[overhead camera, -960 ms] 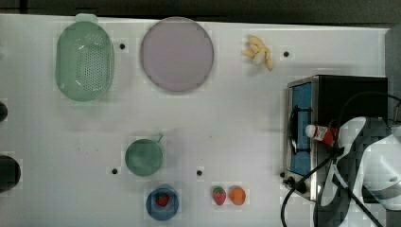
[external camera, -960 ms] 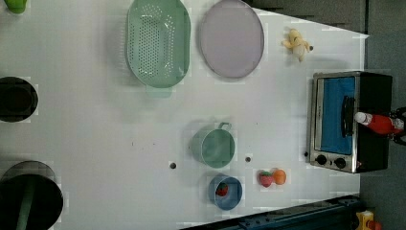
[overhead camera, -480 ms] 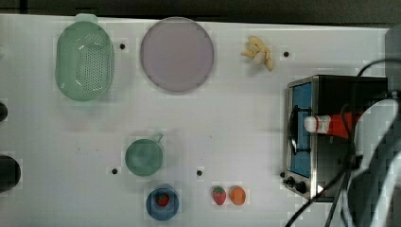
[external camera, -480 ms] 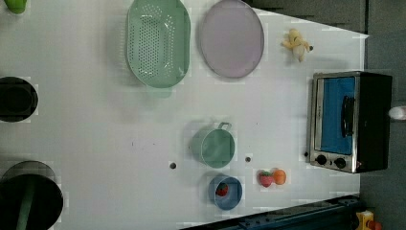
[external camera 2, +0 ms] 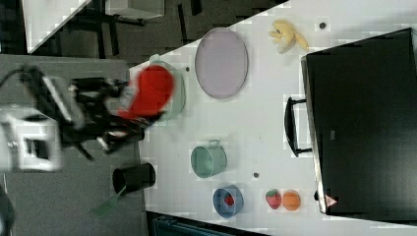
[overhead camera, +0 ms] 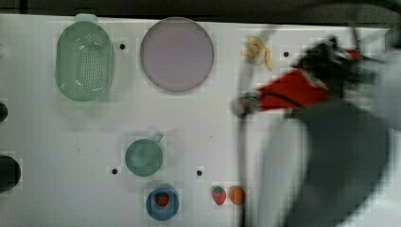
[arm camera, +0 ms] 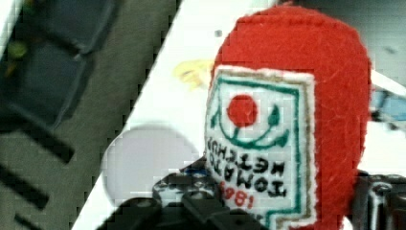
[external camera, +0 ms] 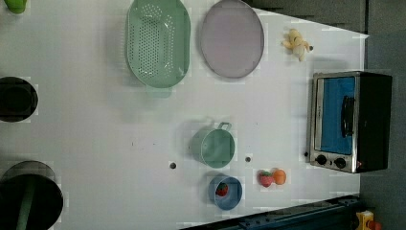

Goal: Pick Ketchup from oven and place it on table.

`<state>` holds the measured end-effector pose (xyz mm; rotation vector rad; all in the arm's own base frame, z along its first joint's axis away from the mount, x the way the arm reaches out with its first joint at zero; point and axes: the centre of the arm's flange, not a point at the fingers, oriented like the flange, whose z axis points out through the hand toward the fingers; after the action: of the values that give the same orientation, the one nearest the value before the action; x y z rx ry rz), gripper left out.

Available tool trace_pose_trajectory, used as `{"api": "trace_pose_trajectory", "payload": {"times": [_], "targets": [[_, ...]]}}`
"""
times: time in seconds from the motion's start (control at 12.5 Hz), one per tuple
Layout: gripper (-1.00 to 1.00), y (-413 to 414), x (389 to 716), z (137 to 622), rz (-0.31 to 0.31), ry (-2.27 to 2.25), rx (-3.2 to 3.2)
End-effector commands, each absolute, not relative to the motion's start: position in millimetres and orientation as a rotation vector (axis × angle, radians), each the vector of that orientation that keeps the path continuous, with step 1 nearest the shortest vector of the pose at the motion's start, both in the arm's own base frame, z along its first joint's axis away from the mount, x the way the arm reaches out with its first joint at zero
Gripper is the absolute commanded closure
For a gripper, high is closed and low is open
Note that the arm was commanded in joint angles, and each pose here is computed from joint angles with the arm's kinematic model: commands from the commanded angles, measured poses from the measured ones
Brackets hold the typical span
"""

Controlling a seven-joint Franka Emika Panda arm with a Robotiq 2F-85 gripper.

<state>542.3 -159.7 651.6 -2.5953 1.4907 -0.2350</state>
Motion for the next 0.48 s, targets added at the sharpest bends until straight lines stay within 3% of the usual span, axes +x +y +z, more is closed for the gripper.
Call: {"api": "trace_pose_trajectory", "payload": {"times": [0.08,0.48], "targets": [[-0.29,-63.3,573.8,596.5,-0.06,1.255,-2.792],[-0.29,12.0,558.9,483.9,0.218,1.394,-2.849]]}}
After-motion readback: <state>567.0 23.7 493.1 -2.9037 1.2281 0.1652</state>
